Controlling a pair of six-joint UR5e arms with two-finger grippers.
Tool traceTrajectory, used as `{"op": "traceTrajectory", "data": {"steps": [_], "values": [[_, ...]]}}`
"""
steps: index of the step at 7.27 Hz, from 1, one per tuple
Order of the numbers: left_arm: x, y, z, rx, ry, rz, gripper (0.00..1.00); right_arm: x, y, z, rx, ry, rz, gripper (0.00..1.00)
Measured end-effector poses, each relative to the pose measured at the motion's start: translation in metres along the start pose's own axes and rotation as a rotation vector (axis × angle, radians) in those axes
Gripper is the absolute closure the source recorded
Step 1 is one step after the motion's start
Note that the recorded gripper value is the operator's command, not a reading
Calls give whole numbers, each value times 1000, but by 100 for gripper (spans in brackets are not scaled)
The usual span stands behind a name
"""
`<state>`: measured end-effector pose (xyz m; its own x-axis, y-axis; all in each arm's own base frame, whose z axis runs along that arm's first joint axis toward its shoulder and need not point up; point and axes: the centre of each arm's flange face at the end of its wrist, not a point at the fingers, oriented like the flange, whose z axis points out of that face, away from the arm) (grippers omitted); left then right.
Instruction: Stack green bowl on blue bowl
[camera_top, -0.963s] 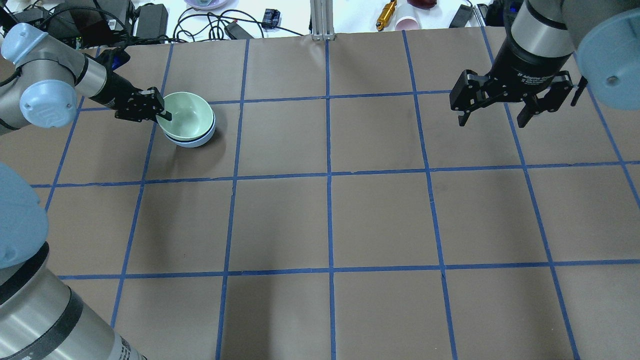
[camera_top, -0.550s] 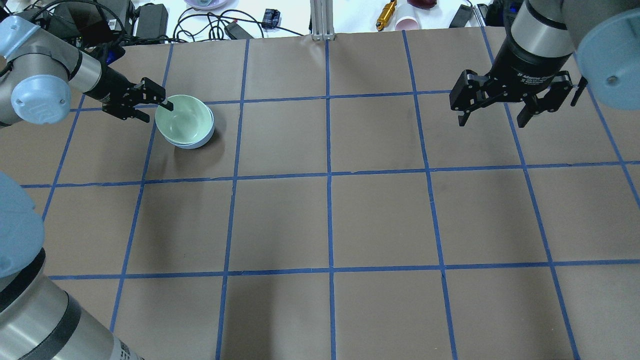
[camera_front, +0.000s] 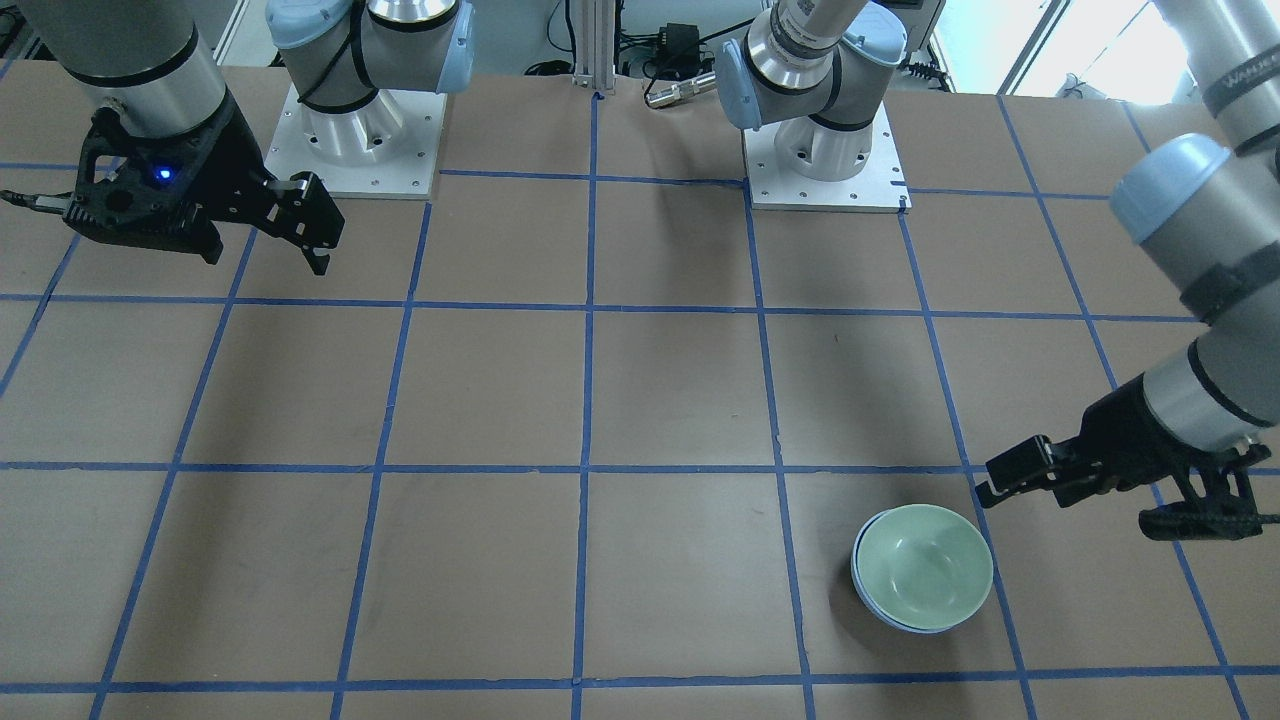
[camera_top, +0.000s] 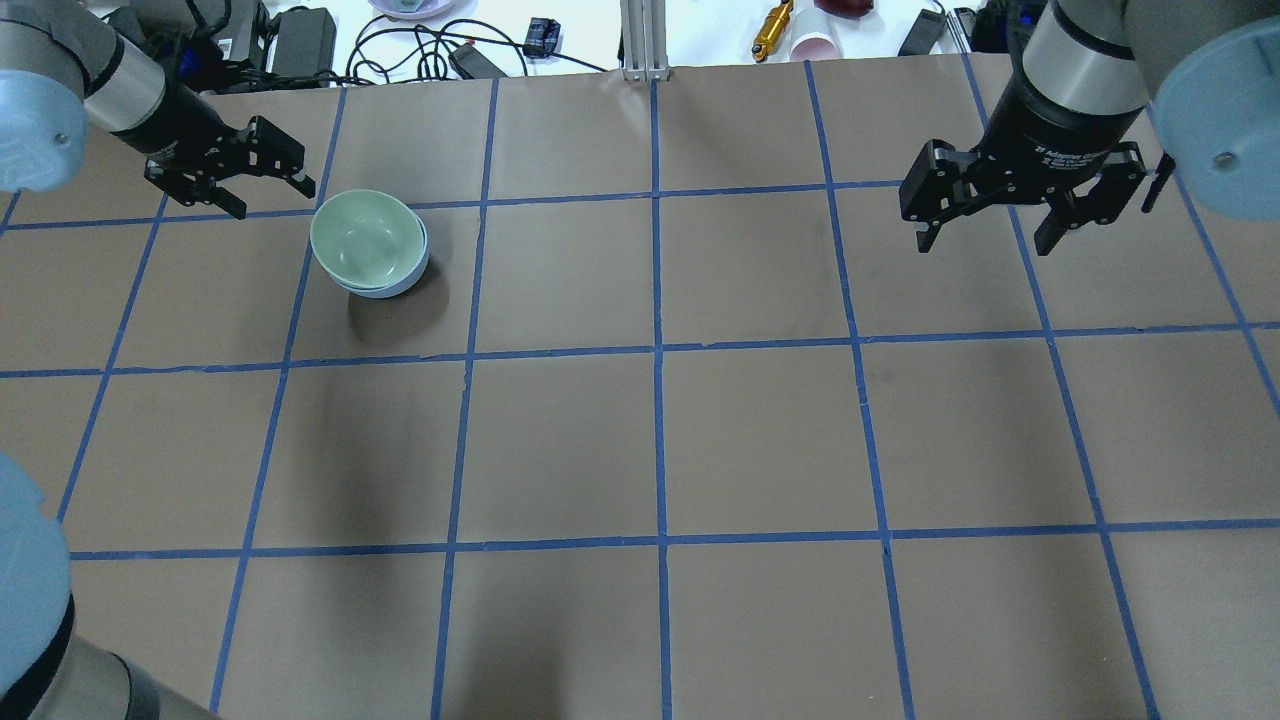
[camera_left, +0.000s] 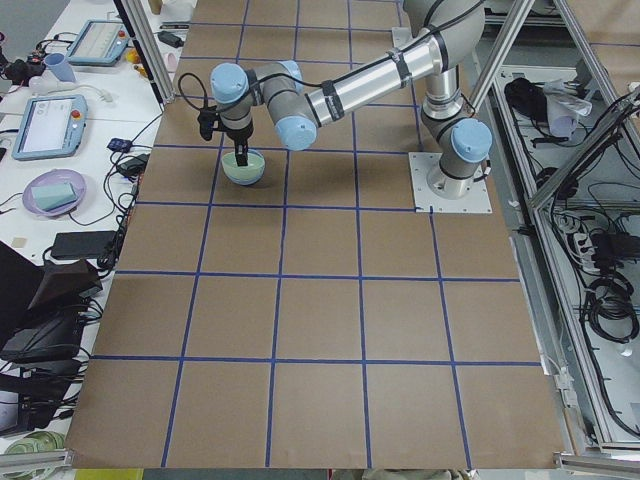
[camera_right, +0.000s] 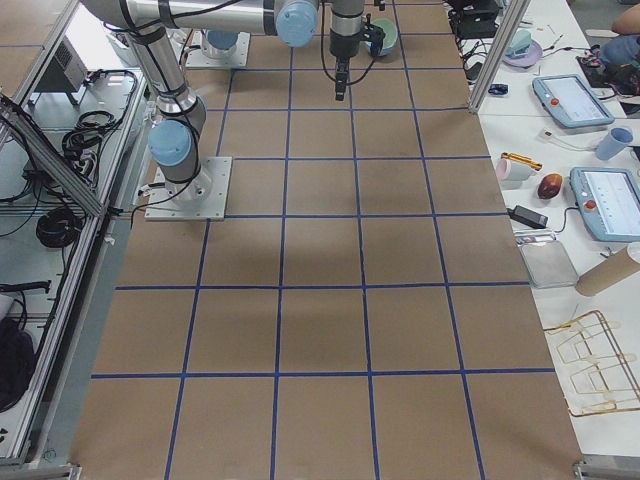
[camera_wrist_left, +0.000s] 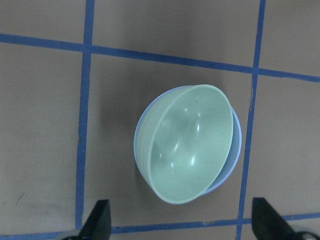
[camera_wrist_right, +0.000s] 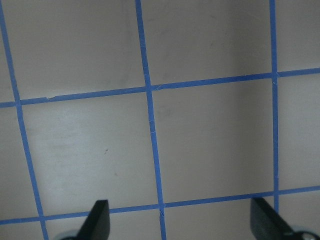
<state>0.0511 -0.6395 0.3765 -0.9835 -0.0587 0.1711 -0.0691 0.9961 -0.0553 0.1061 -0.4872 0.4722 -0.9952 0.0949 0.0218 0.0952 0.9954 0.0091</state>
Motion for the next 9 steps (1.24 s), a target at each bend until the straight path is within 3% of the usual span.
{"op": "traceTrajectory", "data": {"steps": [1, 5, 7, 9], "values": [[36, 14, -28, 0, -56, 13, 0, 0, 0, 0, 0, 0, 0, 0], [161, 98, -109, 19, -166, 56, 0, 0, 0, 0, 0, 0, 0, 0], [184, 139, -135, -2, -178, 65, 0, 0, 0, 0, 0, 0, 0, 0], [185, 161, -137, -23, -175, 70, 0, 0, 0, 0, 0, 0, 0, 0]]}}
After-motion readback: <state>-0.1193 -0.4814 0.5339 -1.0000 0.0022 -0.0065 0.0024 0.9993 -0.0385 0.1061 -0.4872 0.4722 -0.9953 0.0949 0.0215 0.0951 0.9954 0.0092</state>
